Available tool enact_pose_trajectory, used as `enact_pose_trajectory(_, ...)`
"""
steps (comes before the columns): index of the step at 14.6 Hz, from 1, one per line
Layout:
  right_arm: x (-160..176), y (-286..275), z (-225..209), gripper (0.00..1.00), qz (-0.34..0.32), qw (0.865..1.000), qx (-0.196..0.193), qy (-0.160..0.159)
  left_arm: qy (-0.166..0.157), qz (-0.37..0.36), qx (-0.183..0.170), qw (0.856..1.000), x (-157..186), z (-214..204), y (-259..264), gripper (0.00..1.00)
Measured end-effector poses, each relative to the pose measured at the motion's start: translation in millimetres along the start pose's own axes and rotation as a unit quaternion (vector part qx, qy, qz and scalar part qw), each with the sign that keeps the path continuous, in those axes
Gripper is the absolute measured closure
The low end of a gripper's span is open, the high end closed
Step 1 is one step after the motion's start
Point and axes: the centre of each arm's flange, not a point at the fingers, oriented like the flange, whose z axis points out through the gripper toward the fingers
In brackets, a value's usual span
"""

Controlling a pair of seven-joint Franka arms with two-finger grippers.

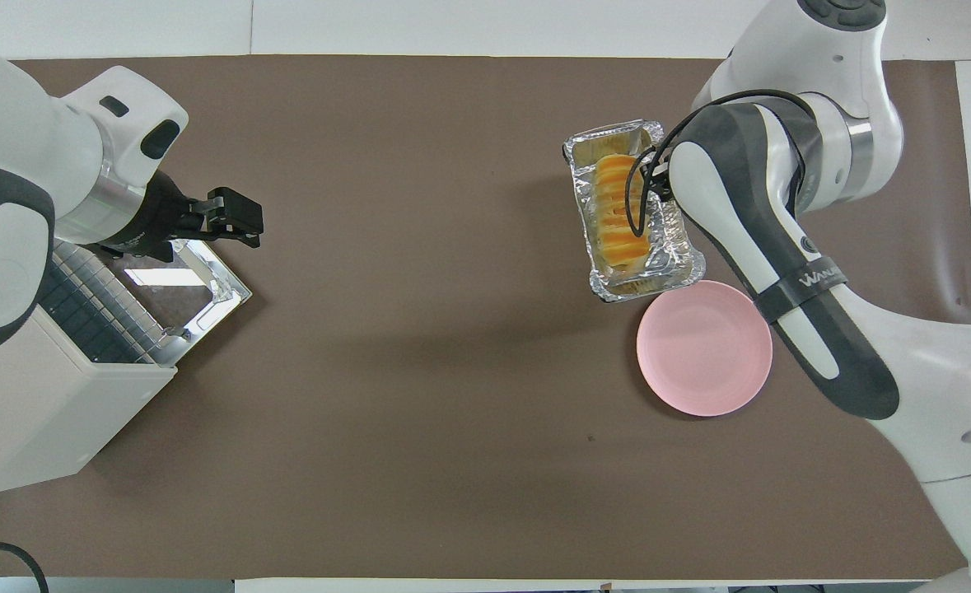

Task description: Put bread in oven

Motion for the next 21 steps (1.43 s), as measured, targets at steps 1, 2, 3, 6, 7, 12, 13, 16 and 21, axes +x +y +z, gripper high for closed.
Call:
enact_pose_trajectory(1, -0.3, -31.5, -6.6, 0.98, 0.016, 1.0, 0.001, 0.003, 0.0, -0.002, 0.001, 1.0, 0.7, 0.0, -2.3, 0.0)
enact_pose_trajectory(2, -1.4, -67.4, -7.7, 0.98, 0.028, 1.0, 0.0, 0.005, 0.0, -0.003, 0.001, 1.0, 1.0, -0.1, -3.3, 0.0)
enact_pose_trajectory(3, -4.9, -106.2, -4.6, 0.98, 0.037, 0.999, -0.002, 0.006, 0.0, -0.003, 0.001, 1.0, 1.1, -0.1, -3.6, 0.0)
enact_pose_trajectory(6, -17.0, -196.5, 11.5, 0.98, 0.057, 0.998, -0.003, 0.017, -0.002, -0.004, 0.003, 1.0, 1.3, 0.1, -5.0, 0.0)
enact_pose_trajectory(7, -18.6, -211.8, 19.2, 0.98, 0.057, 0.998, -0.001, 0.021, -0.002, -0.006, 0.003, 1.0, 1.9, 0.1, -6.9, 0.0)
enact_pose_trajectory(12, -20.9, -242.8, 92.4, 0.98, 0.079, 0.996, 0.011, 0.042, -0.002, -0.012, 0.003, 1.0, 4.3, -0.3, -14.0, 0.0)
enact_pose_trajectory(13, -23.8, -249.6, 103.5, 0.98, 0.081, 0.996, 0.012, 0.043, -0.002, -0.012, 0.004, 1.0, 4.3, -0.3, -14.1, 0.0)
enact_pose_trajectory(16, -31.3, -259.4, 128.8, 0.98, 0.075, 0.996, 0.015, 0.05, -0.001, -0.012, 0.004, 1.0, 4.4, -0.3, -14.2, 0.0)
enact_pose_trajectory(21, -35.3, -260.3, 138.2, 0.94, 0.073, 0.996, 0.018, 0.057, -0.002, -0.012, 0.005, 1.0, 4.6, 0.3, -14.2, 0.0)
